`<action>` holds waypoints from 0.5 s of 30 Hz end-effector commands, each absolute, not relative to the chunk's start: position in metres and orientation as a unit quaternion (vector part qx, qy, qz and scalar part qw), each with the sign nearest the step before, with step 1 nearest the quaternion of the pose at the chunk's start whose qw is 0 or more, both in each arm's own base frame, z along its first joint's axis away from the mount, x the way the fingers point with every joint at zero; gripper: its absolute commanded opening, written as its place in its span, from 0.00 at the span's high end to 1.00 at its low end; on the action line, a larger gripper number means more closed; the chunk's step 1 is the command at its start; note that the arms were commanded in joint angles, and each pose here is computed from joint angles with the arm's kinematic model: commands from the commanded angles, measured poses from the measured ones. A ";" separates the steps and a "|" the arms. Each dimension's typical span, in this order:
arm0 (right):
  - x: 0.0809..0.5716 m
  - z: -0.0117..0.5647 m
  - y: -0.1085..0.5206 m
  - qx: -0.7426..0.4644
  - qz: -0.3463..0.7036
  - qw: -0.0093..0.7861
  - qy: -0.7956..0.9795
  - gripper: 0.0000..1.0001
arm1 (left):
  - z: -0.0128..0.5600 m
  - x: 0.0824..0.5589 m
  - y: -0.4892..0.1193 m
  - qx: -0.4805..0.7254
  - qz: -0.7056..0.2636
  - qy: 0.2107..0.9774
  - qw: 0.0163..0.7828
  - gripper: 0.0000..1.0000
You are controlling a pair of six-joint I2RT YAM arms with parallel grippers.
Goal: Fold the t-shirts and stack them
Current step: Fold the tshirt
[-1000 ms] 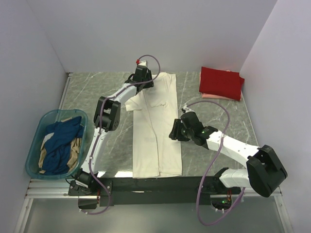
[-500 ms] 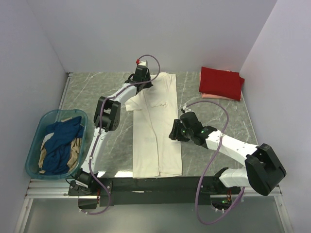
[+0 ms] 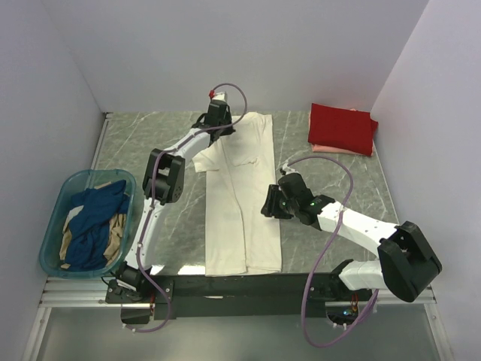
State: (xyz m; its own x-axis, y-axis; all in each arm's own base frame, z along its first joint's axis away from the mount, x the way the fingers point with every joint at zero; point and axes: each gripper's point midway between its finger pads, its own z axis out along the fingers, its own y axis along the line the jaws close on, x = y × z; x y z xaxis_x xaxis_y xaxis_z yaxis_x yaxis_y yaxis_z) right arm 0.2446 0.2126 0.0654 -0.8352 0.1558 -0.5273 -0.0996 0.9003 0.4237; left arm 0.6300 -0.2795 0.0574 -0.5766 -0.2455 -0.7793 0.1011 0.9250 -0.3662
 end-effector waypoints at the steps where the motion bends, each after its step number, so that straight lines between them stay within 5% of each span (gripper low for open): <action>1: 0.258 0.080 0.221 0.013 0.236 0.312 0.920 0.50 | 0.160 0.638 -0.279 -0.044 -0.208 0.816 0.537 1.00; 15: 0.241 0.073 0.211 0.019 0.236 0.307 0.922 0.50 | 0.188 0.631 -0.259 -0.072 -0.192 0.809 0.551 1.00</action>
State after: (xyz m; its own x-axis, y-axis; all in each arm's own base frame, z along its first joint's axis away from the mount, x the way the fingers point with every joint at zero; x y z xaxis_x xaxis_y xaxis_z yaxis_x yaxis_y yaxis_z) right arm 0.2386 0.2081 0.0629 -0.8340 0.1615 -0.5275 -0.0960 0.8991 0.4271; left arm 0.6298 -0.2678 0.1466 -0.4541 -0.2935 -0.8412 0.1016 0.9210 -0.3762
